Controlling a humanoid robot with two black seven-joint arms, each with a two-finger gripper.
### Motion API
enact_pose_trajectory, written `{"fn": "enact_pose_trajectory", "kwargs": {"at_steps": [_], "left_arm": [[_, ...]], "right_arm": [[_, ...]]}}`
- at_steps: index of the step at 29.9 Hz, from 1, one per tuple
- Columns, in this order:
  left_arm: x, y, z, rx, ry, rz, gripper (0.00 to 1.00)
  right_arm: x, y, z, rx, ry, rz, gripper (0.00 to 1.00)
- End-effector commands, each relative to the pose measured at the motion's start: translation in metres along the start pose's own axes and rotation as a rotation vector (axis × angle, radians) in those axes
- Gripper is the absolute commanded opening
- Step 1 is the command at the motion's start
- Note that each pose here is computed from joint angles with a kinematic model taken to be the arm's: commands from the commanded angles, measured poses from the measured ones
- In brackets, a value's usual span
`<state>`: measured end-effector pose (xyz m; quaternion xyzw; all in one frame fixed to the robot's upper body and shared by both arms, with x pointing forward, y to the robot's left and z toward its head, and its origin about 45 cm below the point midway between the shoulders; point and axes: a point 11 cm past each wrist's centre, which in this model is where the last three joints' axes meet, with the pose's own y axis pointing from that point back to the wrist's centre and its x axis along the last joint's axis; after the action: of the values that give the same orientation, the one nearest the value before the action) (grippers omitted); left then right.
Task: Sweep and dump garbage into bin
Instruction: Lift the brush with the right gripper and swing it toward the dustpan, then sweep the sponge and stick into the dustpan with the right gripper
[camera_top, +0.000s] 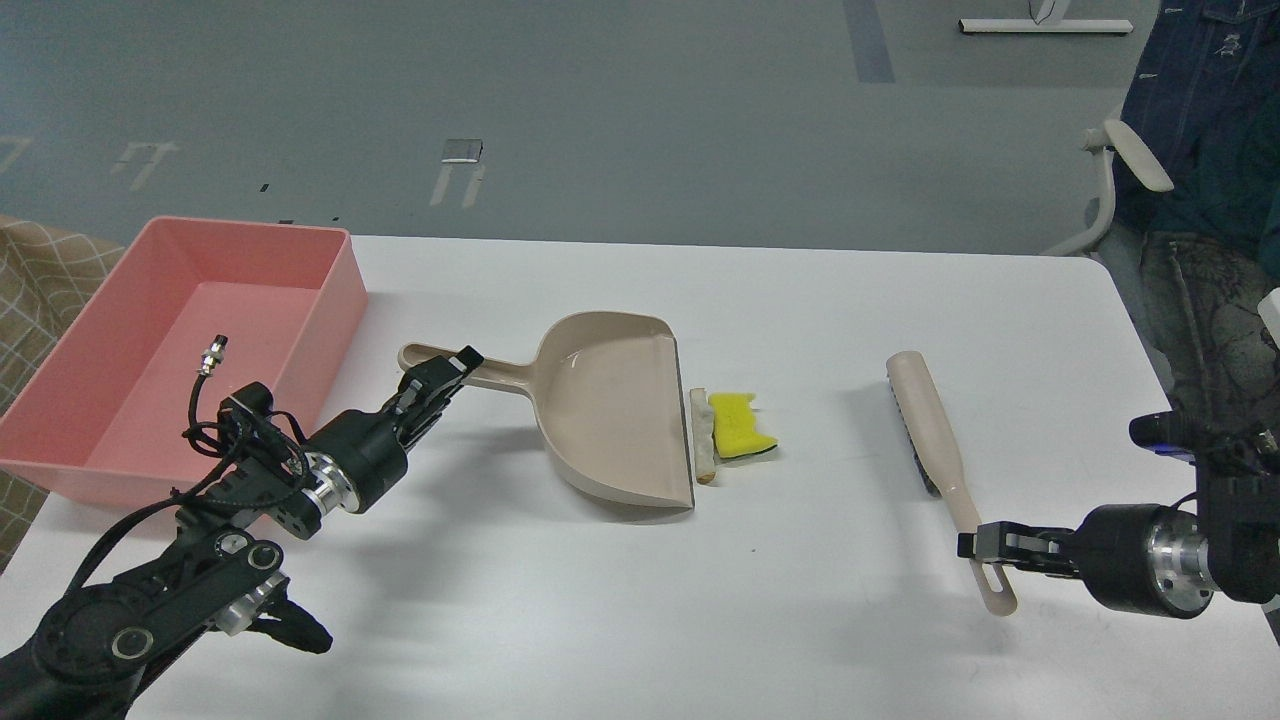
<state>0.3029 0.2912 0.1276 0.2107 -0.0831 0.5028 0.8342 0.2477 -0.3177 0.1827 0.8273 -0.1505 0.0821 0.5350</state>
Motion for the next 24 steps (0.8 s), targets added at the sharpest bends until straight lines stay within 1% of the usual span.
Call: {"fn": "enact_pose_trajectory", "kwargs": {"at_steps": [1,5,16,24], "left_arm": [[-0.001,0.001,-0.001,0.004,0.002,-0.001,0.0],[0.001,0.0,0.0,0.002,-0.002,0.0,0.0],[0.001,0.0,-0.001,0.004,-0.002,0.0,0.0],[0.004,0.001,0.0,0.006,-0.01,0.001,0.0]], "right_arm": [[-0.002,-0.003,-0.001,0.001,-0.03,-0.014,0.0],[-0.005,-0.007,-0.005,0.014,-0.029,-0.024,0.0],[-0.016,-0.05,-0.04,0.089,-0.015,-0.09,0.0],[-0.011,-0.082,-0.083,0.183,-0.03,-0.118,0.0]]}}
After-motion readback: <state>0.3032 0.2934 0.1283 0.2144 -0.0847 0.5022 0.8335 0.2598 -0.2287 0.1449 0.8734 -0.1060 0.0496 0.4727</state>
